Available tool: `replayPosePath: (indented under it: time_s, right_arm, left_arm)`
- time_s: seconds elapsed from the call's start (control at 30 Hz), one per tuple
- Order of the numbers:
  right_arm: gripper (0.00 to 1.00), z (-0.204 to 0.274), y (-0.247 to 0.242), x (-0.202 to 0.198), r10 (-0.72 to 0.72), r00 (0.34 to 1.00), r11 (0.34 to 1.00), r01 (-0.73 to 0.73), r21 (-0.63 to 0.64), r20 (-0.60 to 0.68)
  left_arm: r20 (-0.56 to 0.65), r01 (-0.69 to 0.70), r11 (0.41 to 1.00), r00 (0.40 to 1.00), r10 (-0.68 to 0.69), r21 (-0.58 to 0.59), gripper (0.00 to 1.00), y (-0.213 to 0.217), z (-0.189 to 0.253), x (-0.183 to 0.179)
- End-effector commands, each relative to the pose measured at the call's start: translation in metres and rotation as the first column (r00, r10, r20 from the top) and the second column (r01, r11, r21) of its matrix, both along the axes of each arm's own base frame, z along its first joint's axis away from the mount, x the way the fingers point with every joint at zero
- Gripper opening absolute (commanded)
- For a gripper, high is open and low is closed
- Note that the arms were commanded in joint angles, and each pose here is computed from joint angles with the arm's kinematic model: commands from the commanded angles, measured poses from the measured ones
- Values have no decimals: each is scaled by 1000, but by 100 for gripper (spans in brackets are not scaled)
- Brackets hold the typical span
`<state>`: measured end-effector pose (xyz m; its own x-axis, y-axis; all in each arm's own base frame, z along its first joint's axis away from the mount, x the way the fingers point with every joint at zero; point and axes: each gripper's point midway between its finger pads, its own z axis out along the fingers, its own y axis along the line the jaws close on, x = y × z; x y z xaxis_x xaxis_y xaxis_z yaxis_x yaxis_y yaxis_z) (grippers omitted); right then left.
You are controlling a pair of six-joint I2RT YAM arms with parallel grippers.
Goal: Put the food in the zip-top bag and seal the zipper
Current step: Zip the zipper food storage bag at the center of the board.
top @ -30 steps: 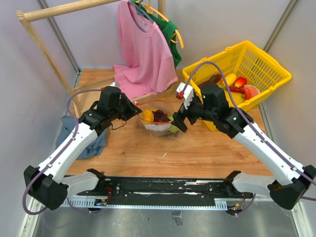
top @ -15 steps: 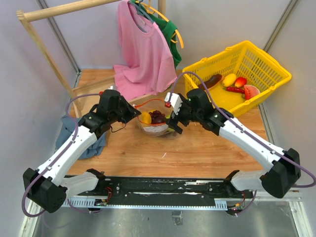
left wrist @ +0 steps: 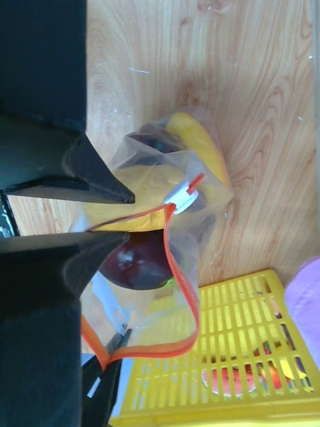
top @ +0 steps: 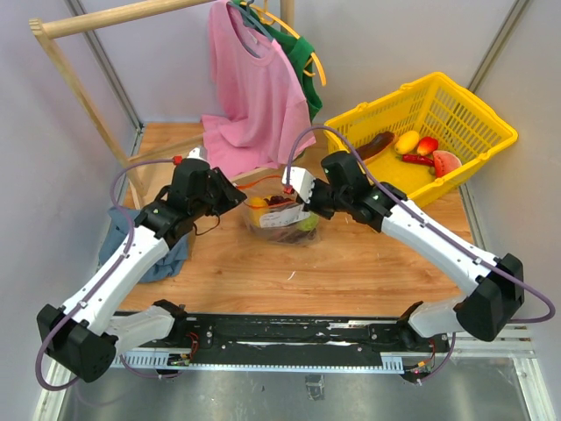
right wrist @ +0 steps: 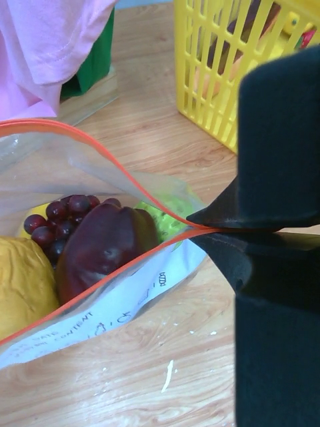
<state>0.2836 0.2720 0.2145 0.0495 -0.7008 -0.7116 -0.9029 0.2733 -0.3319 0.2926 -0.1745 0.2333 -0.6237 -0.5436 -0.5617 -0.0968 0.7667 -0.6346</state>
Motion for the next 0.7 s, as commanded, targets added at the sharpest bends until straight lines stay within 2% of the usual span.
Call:
replayPosePath:
  time_s: [0.0,0.07,0.13,0.3,0.47,0.57,0.67]
  right_arm:
    - [1,16,-22,2,16,996,998,-10,-66,84]
    - [1,18,-28,5,16,997,998,-11,-67,79]
    - [1,19,-32,9,11,997,998,-6,-65,76]
    - [1,19,-42,16,11,996,994,-1,-111,88]
    - [1,16,-51,20,13,994,989,3,-150,105]
    - [1,20,-54,17,19,993,988,-1,-156,119]
    - [1,26,-57,18,17,989,988,6,-155,149]
  left_arm:
    - [153,38,987,986,-62,159,33,16,30,10]
    - [190,73,965,974,-123,251,40,22,33,12]
    - [226,92,943,959,-169,319,43,27,33,14]
    - [379,59,920,899,-218,388,61,41,40,16]
    - [518,70,891,792,-323,448,64,39,48,16]
    - [544,97,875,749,-378,474,65,35,45,20]
    - [548,181,857,701,-456,482,65,25,35,23]
